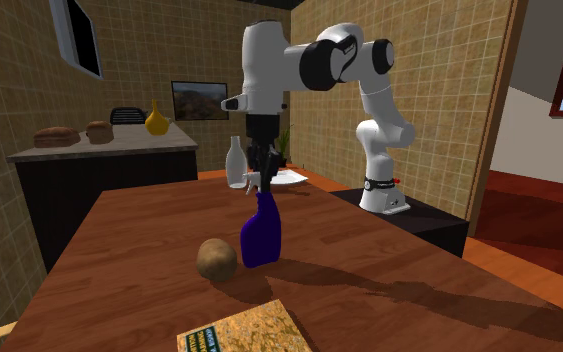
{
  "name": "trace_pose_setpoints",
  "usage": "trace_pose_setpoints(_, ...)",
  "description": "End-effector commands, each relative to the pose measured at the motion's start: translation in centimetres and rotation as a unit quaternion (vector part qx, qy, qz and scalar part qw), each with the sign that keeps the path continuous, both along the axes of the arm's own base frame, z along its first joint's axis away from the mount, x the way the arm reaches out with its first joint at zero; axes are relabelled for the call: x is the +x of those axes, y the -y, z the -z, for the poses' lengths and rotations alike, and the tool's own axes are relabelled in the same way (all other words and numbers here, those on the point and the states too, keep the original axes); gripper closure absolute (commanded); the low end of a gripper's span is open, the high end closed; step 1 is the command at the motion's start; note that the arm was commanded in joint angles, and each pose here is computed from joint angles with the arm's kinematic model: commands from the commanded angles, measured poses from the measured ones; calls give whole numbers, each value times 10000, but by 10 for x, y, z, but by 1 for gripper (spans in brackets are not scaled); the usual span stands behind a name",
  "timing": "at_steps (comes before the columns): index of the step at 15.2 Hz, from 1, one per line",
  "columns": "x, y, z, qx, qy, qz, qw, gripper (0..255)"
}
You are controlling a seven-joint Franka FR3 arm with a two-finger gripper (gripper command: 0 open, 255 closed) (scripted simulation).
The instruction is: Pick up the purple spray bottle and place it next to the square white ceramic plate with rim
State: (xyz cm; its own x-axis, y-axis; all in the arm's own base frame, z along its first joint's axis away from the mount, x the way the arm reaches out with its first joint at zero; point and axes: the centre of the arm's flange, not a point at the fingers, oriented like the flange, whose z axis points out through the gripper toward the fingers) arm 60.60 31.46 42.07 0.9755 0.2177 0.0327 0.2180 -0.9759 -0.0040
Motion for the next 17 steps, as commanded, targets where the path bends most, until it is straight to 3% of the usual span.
trace_pose_setpoints(1, 0, 0, -8, 0, 1, 0, 10000, 255)
trace_pose_setpoints(17, 0, 0, -93, 0, 1, 0, 10000, 255)
